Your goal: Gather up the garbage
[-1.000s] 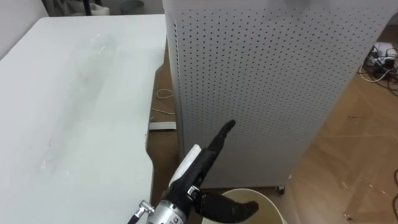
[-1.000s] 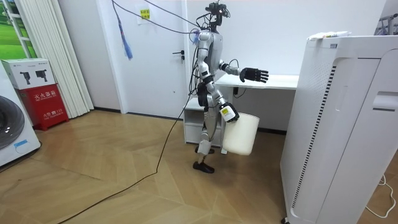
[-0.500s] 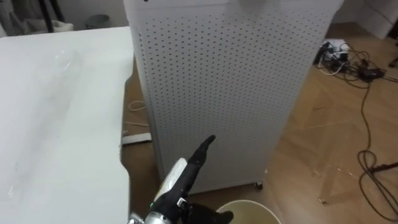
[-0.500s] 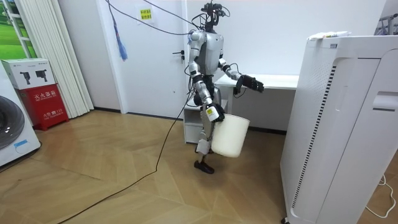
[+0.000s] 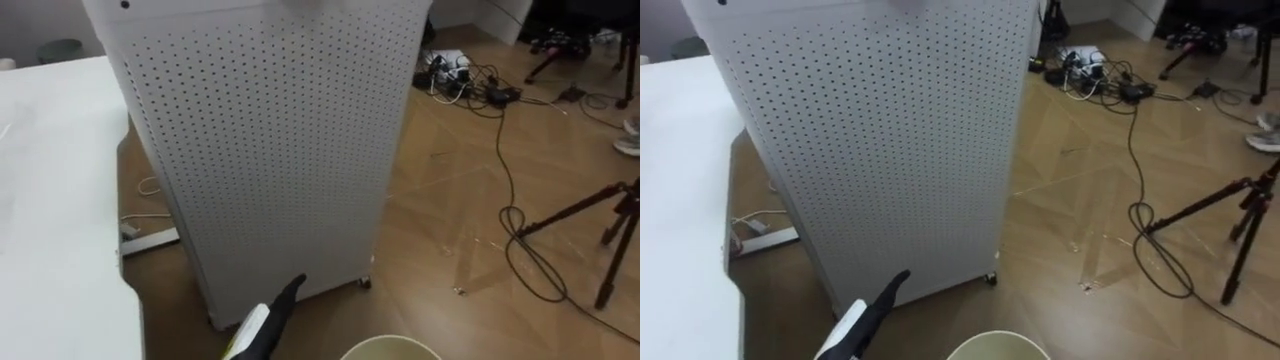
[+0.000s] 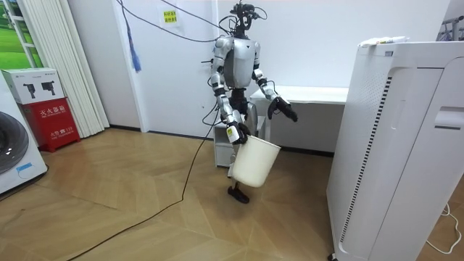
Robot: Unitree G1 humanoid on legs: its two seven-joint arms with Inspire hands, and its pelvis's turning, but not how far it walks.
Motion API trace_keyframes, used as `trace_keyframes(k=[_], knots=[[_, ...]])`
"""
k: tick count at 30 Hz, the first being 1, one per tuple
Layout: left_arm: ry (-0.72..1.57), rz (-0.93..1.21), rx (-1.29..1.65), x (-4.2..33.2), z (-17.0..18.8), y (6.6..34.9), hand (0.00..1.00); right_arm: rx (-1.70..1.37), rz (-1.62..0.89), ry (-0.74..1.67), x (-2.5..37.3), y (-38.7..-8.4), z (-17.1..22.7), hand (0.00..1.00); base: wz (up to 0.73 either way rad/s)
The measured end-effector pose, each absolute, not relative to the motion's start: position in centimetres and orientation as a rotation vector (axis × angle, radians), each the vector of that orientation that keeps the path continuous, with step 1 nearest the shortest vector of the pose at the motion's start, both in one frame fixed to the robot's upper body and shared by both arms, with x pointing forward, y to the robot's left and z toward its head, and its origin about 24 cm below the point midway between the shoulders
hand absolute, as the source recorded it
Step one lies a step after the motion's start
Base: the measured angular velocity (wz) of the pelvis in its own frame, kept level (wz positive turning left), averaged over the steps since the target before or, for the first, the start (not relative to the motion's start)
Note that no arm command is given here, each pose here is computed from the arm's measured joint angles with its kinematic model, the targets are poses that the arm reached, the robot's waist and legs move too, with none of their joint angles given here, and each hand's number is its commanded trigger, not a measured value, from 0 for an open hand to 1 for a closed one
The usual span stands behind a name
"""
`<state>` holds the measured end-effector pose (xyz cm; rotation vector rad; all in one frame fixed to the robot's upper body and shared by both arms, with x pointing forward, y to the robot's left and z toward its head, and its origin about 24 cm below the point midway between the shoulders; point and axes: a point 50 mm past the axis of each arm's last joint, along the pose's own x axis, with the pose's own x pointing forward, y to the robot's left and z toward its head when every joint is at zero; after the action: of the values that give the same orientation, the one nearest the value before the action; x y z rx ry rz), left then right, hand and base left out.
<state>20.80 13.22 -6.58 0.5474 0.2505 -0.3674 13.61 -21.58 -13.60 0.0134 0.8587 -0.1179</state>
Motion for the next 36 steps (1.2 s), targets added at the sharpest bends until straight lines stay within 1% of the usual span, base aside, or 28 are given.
trace_keyframes(k=[10, 15, 21, 26, 31, 36], knots=[[0.43, -0.305, 0.556, 19.1, -9.6, 15.3, 0.0, -0.012, -0.066, 0.866, 13.7, -21.8, -13.5, 1.0, -0.56], [0.59, -0.27, 0.573, 16.6, -11.9, 17.3, 0.0, -0.043, -0.083, 0.878, 13.4, -22.3, -13.5, 1.0, -0.3], [0.725, -0.18, 0.55, 13.6, -13.4, 19.7, 0.0, -0.067, -0.077, 0.884, 13.2, -22.3, -13.6, 1.0, -0.17], [0.729, -0.173, 0.55, 13.6, -13.4, 19.8, 0.0, -0.095, -0.063, 0.873, 13.6, -22.3, -13.5, 1.0, -0.03], [0.716, -0.119, 0.534, 14.1, -13.1, 20.2, 0.0, -0.097, -0.041, 0.848, 14.2, -21.9, -13.2, 1.0, -0.11], [0.652, -0.075, 0.555, 15.3, -12.4, 20.1, 0.0, -0.1, -0.066, 0.831, 14.8, -21.9, -13.0, 1.0, 0.3]])
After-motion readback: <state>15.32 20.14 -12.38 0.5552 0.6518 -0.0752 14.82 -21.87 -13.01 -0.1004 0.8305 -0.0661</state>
